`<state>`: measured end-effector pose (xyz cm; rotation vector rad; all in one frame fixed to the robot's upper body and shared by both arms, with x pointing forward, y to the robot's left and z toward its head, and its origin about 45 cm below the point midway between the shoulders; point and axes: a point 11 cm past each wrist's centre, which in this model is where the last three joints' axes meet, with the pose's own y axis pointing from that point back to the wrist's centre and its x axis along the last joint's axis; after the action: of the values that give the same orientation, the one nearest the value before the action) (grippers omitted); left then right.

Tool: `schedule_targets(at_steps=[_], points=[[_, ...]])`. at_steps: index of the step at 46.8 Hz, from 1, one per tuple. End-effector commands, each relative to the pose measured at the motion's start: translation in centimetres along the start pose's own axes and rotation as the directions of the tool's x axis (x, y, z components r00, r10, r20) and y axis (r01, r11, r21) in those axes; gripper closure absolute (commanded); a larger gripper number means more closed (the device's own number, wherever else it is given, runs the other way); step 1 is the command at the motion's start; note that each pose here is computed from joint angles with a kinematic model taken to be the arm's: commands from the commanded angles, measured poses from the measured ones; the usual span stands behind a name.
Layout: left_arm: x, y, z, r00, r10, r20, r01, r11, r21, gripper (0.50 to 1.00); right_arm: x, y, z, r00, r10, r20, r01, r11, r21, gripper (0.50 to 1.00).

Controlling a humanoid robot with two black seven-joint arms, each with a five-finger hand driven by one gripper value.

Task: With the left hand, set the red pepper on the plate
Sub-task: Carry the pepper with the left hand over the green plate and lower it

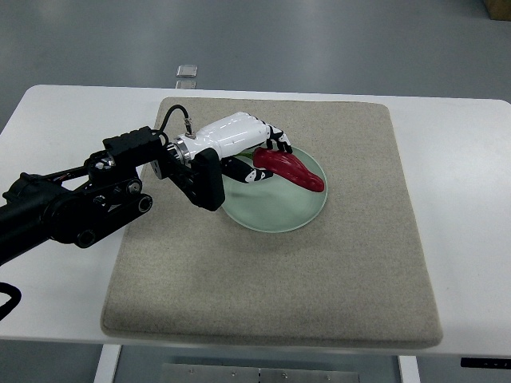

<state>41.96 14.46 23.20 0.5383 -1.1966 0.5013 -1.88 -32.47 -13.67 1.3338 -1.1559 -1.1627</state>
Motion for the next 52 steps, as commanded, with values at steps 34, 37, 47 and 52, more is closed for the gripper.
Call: schedule_targets(at_steps=[34,37,47,52], points=[[-1.4,0.3,-0.1,0.997,-0.05,0.06,0.051,0.999,-0.013,1.0,0.0,0.0,0.1,1.0,0.0,0.0,0.0,1.0,-0.001,0.568],[-1.3,0.3,-0.1,0.997,-0.046,0.059,0.046,0.999,-0.013,1.0,0.0,0.0,0.0,1.0,0.0,0.0,0.0,1.0,0.0,0.568],[-1.4,0.5,-0.2,0.999,-0.011,0.052,0.012,1.0,-0.014,0.969,0.0,0.0,0.0,1.0,0.0,0.0,0.0,1.0,0.0,0.568],[-1.3,0.5,-0.1,0.998,0.016,0.061,-0.015,1.0,-0.016,0.823,0.0,0.0,0.0,1.0,0.0,0.0,0.0,1.0,0.0,0.568]])
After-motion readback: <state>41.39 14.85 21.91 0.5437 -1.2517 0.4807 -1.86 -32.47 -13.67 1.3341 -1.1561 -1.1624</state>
